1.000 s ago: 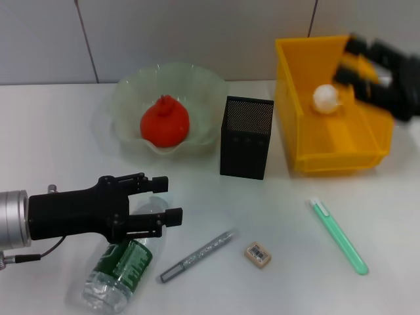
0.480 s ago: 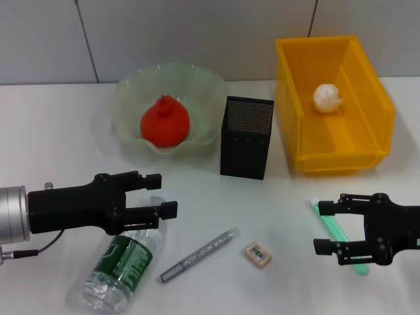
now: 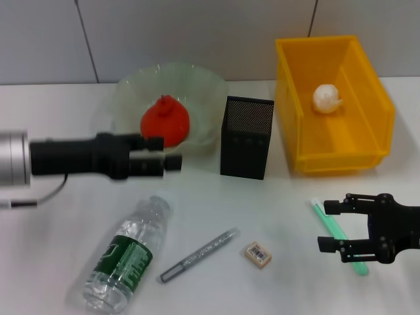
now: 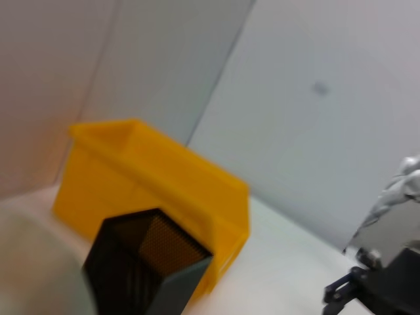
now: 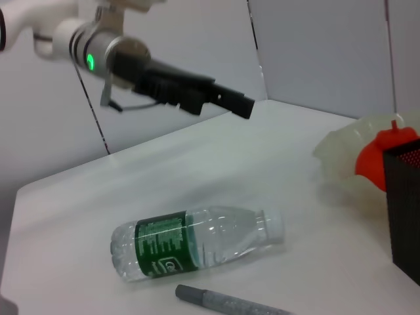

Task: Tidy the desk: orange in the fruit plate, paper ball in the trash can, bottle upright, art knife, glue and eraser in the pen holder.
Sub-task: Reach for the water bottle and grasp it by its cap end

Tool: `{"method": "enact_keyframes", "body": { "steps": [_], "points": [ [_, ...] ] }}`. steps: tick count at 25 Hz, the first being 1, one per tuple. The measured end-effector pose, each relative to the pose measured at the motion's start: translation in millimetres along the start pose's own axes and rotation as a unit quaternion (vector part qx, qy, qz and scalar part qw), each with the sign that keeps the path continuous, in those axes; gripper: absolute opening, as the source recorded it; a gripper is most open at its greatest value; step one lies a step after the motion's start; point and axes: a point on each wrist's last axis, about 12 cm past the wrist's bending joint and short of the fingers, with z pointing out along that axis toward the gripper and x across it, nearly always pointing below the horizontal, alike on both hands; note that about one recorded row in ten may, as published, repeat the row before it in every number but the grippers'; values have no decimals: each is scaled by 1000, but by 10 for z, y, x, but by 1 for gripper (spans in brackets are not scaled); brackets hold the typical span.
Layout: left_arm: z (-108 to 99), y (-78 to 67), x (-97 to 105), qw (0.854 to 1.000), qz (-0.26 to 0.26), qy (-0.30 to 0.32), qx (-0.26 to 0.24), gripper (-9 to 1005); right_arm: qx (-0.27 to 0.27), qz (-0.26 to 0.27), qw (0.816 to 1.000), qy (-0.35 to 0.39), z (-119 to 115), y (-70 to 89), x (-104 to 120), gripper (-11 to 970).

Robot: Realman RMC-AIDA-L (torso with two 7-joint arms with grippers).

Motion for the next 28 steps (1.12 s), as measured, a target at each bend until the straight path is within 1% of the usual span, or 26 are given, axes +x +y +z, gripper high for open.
{"method": "enact_keyframes", "body": {
  "steps": [2,3,4,5,6,9,10,11,12,13,15,16,17,18,21,26,28],
  "points": [
    [0,0,0,1000,0,0,0,789,3,-1,1000,0,-9,-6,-2,788],
    [22,41,-376,996,-62,53,-30,789,4,-2,1000,0,-14,-6,-3,788],
    [22,41,-376,996,-62,53,-30,789,5,-2,1000,0,-19,-8,-4,788],
    [47,53,-554,989,-95,94,-63,790,6,-3,1000,0,-24,-10,-5,788],
    [69,49,-648,985,-102,113,-80,790,7,-3,1000,-1,-29,-12,-7,788],
    [69,49,-648,985,-102,113,-80,790,10,-6,1000,-1,-42,-18,-17,788],
    [197,26,-856,965,-135,187,-128,790,11,-7,1000,-1,-47,-19,-19,788],
    [197,26,-856,965,-135,187,-128,790,11,-8,1000,-1,-51,-19,-18,788],
    [352,1,-914,946,-148,247,-151,789,12,-8,1000,0,-53,-19,-18,788],
    [484,-28,-958,935,-145,279,-160,789,12,-8,1000,0,-54,-20,-20,788],
    [484,-28,-958,935,-145,279,-160,788,13,-9,1000,0,-57,-22,-24,788],
    [568,-30,-949,924,-145,308,-174,788,13,-10,1000,0,-58,-22,-25,788],
    [718,-23,-938,908,-143,345,-191,787,13,-10,1000,0,-60,-23,-27,788],
    [718,-23,-938,908,-143,345,-191,786,14,-10,1000,-1,-61,-24,-28,788],
    [850,7,-891,899,-143,360,-203,785,16,-10,1000,-3,-70,-29,-31,787],
    [889,36,-871,898,-141,358,-213,784,17,-10,1000,-4,-72,-29,-32,787],
    [932,71,-793,896,-151,358,-214,784,16,-9,1000,-3,-71,-30,-32,787]
  ]
}}
